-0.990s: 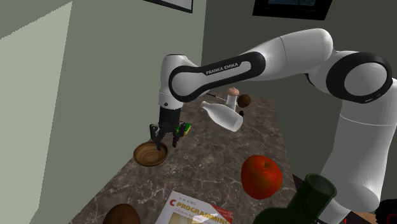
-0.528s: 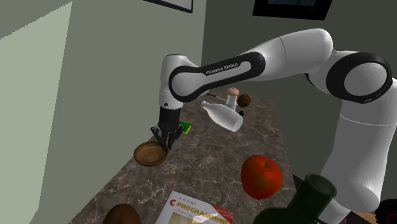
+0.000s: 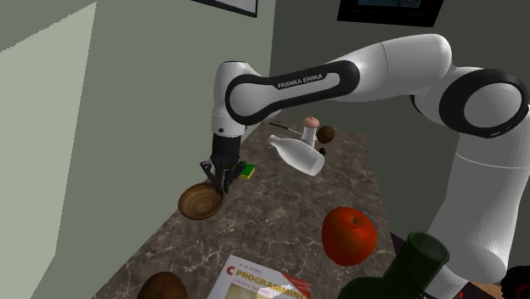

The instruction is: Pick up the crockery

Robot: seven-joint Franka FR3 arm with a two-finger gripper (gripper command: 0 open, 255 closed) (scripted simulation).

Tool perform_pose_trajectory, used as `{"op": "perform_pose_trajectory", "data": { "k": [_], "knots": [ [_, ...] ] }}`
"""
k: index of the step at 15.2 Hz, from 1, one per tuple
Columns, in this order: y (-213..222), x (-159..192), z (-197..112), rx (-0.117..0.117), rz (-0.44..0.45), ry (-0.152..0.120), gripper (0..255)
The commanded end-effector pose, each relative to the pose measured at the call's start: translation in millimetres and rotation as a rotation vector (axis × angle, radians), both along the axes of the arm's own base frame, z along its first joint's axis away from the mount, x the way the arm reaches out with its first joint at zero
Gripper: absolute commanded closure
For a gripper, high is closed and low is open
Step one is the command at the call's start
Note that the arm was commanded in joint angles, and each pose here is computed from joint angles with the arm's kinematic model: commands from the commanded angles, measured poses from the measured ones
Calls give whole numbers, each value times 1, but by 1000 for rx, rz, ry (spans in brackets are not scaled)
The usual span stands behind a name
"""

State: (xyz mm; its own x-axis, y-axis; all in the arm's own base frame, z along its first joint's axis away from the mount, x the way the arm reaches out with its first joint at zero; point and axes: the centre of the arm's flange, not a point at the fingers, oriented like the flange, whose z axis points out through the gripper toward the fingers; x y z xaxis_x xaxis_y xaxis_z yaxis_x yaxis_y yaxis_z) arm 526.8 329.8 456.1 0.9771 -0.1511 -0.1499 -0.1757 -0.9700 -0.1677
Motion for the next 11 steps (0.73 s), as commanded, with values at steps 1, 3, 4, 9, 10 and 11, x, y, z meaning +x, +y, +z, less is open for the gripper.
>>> {"op": "perform_pose_trajectory", "data": {
  "k": [1,3,4,9,10,11],
  "knots": [
    [0,0,11,0,0,0,255],
    [0,0,21,0,0,0,255],
    [0,0,27,0,0,0,255],
    [0,0,53,0,0,0,255],
    [0,0,54,0,0,0,255],
    [0,0,54,0,0,0,255]
  ]
}}
